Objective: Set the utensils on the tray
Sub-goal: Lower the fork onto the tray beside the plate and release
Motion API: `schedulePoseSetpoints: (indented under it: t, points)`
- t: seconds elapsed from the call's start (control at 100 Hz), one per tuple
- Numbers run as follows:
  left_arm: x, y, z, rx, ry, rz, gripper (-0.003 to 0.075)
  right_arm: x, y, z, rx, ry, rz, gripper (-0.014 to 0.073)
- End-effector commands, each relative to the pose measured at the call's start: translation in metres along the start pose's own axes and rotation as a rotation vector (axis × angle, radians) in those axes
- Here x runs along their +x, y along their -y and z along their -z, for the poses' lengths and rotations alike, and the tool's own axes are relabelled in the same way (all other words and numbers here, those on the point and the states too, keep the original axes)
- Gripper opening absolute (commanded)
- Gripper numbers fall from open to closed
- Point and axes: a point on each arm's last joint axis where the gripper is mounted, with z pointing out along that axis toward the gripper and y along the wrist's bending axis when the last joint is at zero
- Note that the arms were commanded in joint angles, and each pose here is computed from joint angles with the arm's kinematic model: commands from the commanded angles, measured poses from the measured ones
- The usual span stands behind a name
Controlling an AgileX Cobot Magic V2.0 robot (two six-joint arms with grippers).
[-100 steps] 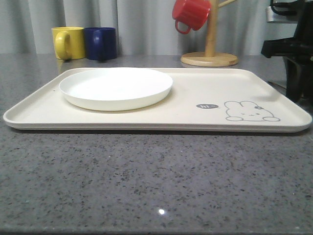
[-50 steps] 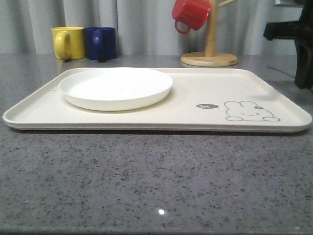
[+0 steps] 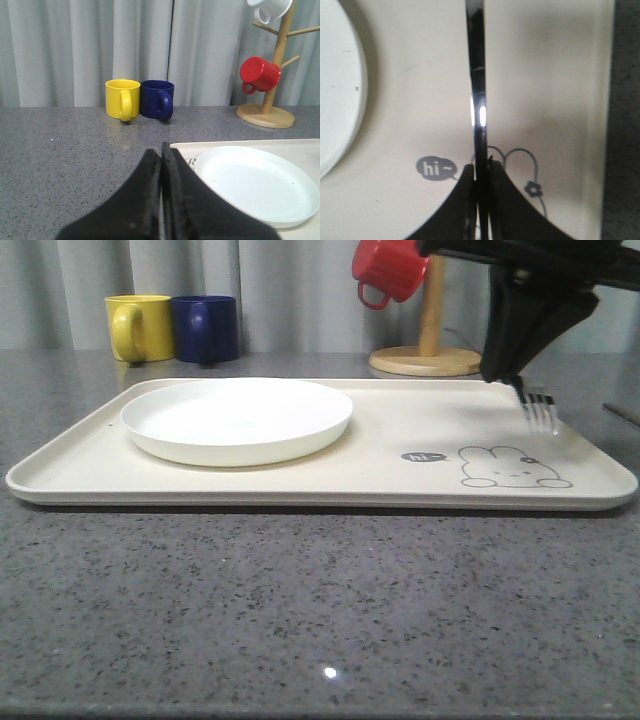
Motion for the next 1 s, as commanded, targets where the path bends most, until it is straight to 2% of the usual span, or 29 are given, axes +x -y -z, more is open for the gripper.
schedulePoseSetpoints:
  t: [0.0, 0.22, 0.63, 0.73, 0.92, 0.99]
  points:
    - [-0.016, -0.001, 0.001, -0.016, 0.095, 0.014, -0.0018, -0.013, -0.015, 0.015, -0.056, 0.105, -0.001, -0.0055]
    - [-0.016, -0.001, 0.001, -0.016, 0.095, 0.014, -0.0018, -0.025, -0.042, -0.003, -0.073, 0.077, 0.034, -0.0055]
    - [-0.016, -0.001, 0.001, -0.016, 0.095, 0.014, -0.0018, -0.025, -0.044, -0.037, -0.036, 0.002, 0.020, -0.0039]
    - [-0.016, -0.001, 0.001, -0.016, 0.095, 0.014, -0.0018, -0.025, -0.044, -0.039, -0.035, -0.001, 0.019, 0.0036]
    - [-0.016, -0.001, 0.001, -0.016, 0.095, 0.014, -0.0018, -0.024, -0.044, -0.039, -0.033, -0.005, 0.019, 0.0301]
    - [-0.016, -0.001, 0.001, -0.016, 0.095, 0.014, -0.0018, -0.025, -0.044, -0.038, -0.035, -0.001, 0.019, 0.0369]
